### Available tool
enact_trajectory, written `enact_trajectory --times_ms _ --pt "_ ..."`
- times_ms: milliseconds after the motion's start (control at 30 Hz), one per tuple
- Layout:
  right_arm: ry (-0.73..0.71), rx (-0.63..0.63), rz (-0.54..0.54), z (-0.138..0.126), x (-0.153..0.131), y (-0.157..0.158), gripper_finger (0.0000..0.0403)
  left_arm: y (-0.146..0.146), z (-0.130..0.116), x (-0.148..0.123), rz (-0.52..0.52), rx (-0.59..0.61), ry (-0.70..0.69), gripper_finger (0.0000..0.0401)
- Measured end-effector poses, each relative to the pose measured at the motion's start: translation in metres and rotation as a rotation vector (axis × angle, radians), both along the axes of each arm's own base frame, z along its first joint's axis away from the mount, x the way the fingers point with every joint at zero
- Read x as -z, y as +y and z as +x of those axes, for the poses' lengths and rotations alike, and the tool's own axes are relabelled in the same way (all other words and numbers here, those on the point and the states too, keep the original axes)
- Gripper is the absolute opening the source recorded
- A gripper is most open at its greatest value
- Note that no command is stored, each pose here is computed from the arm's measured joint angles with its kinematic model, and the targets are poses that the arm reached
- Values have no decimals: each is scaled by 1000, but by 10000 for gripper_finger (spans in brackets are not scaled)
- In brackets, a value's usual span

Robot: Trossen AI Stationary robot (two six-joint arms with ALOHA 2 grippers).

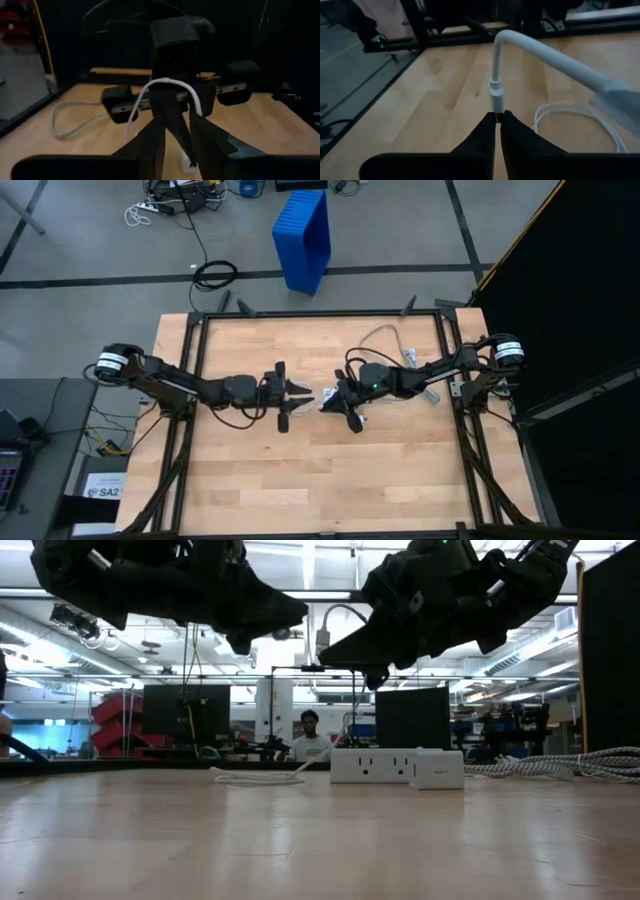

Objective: Insert USB
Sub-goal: Insert the white charger cable into the white charger adapter

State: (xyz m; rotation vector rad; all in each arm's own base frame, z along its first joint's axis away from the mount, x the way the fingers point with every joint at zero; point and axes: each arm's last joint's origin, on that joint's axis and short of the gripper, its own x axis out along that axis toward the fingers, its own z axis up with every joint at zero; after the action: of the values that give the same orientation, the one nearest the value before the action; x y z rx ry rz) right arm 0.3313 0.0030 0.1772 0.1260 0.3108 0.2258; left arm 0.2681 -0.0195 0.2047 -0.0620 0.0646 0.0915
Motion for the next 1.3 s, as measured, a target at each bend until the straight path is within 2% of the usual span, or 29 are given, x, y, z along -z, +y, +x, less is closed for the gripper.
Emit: enact_trajectory --times_ms 233,433,800,1067,1300 --pt "8 52 -15 0 1 -2 0 2 6 2 -29 23 126 76" --pt "19 64 -17 0 2 -5 0 1 17 -7 -6 26 187 98" --pt "34 82 -23 -1 3 -5 0 2 19 -9 -21 16 199 145" --pt "34 83 -25 -1 3 -5 0 1 32 8 -46 11 194 148" --pt "45 82 -25 -1 4 -5 0 0 34 7 -51 12 156 148"
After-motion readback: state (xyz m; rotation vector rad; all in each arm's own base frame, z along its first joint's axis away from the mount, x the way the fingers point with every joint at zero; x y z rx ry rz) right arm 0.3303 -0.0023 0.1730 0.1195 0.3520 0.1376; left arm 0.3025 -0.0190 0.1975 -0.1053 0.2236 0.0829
